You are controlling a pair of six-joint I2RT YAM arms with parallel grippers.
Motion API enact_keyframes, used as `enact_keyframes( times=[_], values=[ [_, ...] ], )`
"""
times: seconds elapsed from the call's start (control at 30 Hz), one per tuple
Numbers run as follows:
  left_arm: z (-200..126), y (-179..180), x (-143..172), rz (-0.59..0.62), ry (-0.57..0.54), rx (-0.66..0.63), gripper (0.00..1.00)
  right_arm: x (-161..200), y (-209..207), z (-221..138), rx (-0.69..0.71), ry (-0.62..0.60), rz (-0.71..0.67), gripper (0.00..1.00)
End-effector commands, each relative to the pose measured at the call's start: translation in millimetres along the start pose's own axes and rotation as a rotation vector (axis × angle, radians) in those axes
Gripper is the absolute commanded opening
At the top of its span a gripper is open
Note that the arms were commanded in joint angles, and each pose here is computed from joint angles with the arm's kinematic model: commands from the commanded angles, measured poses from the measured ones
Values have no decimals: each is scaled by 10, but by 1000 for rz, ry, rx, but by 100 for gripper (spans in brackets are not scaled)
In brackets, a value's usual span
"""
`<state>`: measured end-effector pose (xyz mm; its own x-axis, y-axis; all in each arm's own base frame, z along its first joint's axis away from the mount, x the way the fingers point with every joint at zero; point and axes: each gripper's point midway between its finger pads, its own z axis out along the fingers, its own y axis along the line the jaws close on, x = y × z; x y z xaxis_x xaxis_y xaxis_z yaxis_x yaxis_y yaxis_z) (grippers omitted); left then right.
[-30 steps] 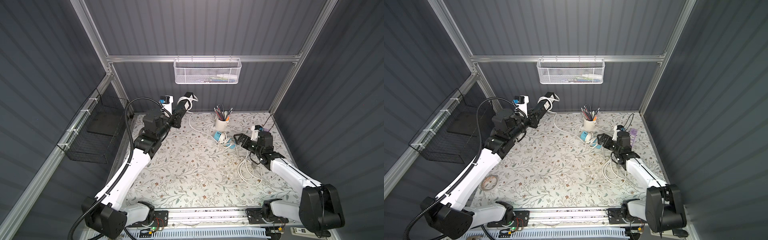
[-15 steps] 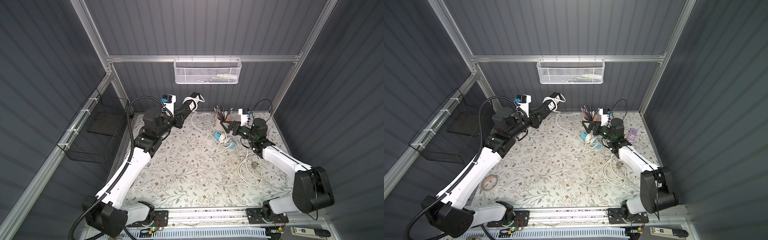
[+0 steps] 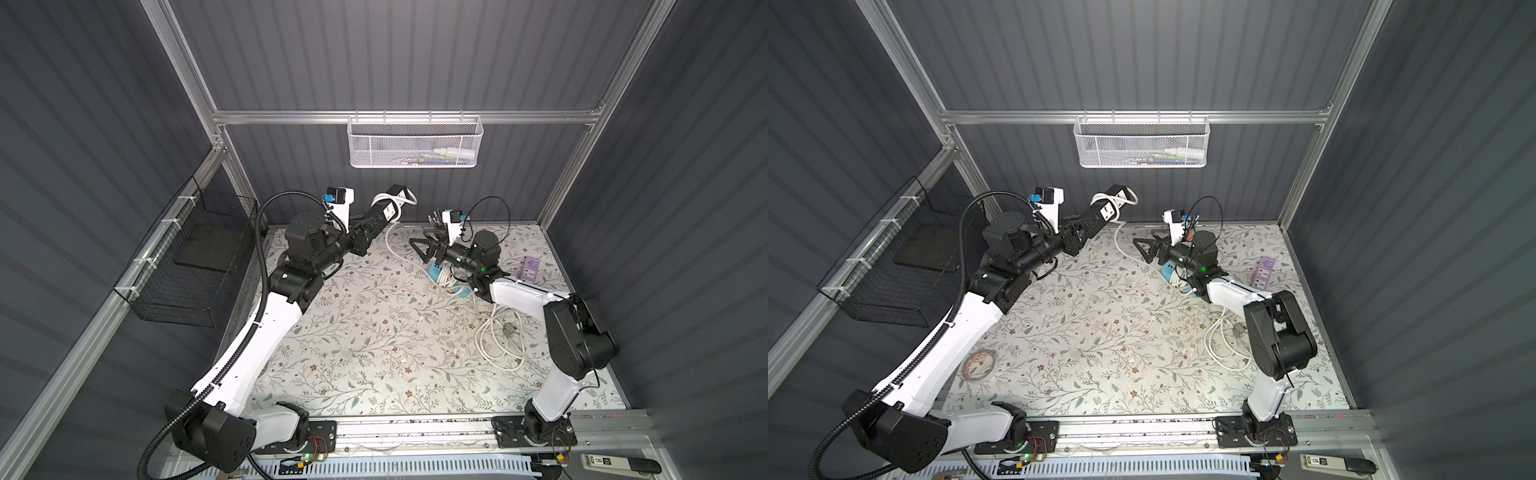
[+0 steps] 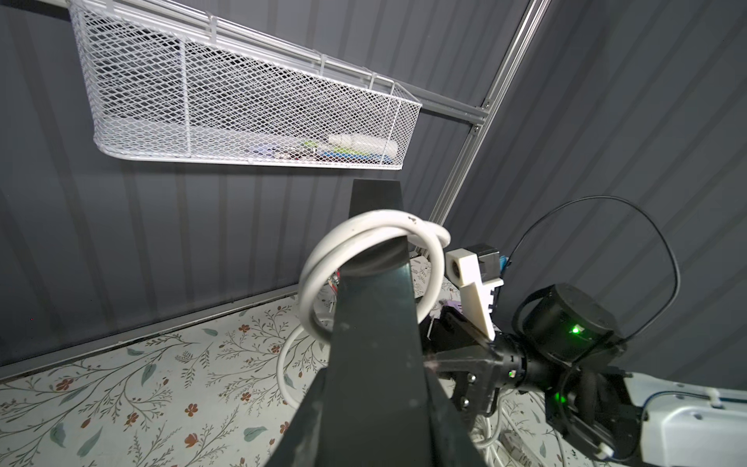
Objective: Unwrap the cord wrapped around the power strip
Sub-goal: Unwrap the power cord from the power strip.
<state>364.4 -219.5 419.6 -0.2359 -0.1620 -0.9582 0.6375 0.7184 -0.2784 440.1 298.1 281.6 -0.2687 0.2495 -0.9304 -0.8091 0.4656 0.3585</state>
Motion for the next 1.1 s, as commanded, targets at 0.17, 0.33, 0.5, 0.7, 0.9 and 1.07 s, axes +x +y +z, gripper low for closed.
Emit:
enact_keyframes(
  times=[0.17,0.33,0.5,0.7,0.9,1.07],
  values=[
    [-101,-165,-355,5,-88,56,0,-281,81,426,9,-154,-190,99],
    [-97,-165,-362,-7,-92,58,0,-306,15,608,8,-174,-188,99],
    [-109,-226,-354,-13,-85,91,0,-333,-49,747,-6,-189,-174,93],
    [-96,-220,-341,-15,-84,93,0,-386,9,801,-36,-212,-154,52],
    [-84,-176,-307,-11,-79,72,0,-388,57,701,-22,-208,-135,0],
    [-70,-159,-280,-7,-64,65,0,-441,48,472,9,-199,-109,0]
  ],
)
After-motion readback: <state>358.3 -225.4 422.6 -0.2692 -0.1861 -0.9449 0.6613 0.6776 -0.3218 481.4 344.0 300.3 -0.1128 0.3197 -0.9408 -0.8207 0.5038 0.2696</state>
